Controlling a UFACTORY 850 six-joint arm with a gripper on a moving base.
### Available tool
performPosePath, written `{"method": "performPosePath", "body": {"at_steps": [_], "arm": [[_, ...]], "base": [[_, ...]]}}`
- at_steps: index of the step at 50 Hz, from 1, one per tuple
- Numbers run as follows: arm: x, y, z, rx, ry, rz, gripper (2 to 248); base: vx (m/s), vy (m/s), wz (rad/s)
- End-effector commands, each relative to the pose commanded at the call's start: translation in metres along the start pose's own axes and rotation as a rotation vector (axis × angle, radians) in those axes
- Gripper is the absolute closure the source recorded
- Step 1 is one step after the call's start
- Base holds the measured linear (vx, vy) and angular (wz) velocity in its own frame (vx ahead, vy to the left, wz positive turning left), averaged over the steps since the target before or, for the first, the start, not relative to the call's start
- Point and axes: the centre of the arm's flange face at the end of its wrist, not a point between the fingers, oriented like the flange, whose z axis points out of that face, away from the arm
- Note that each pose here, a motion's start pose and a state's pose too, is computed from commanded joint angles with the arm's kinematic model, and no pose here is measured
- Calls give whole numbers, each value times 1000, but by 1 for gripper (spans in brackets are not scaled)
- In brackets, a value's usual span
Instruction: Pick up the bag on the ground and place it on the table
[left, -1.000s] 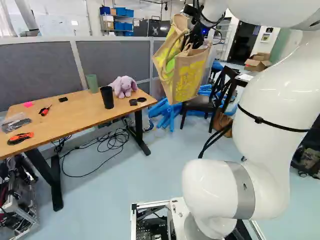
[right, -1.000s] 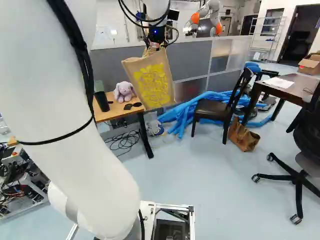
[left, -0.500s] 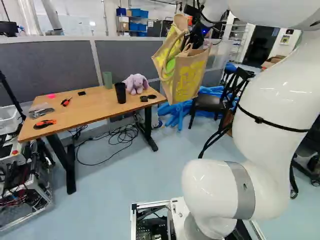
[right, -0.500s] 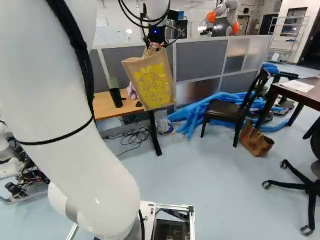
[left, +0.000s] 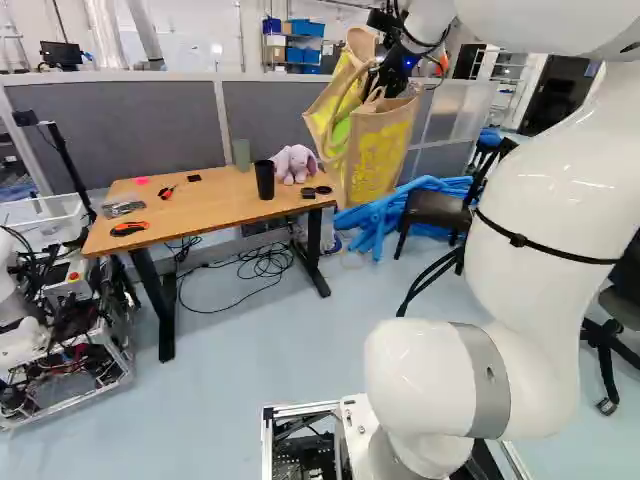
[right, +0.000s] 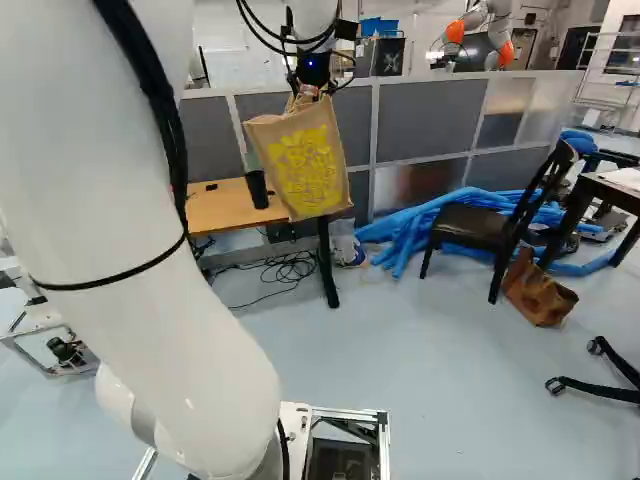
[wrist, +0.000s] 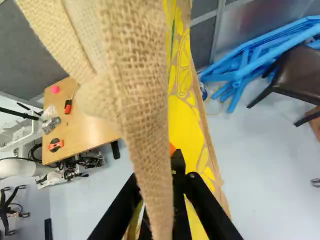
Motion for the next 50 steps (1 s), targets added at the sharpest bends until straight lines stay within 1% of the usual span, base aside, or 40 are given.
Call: {"method": "performPosePath", "body": {"at_steps": [50], "arm": [[0, 0, 0, 0, 0, 0, 229]], "base": [[-9, 56, 250]]}}
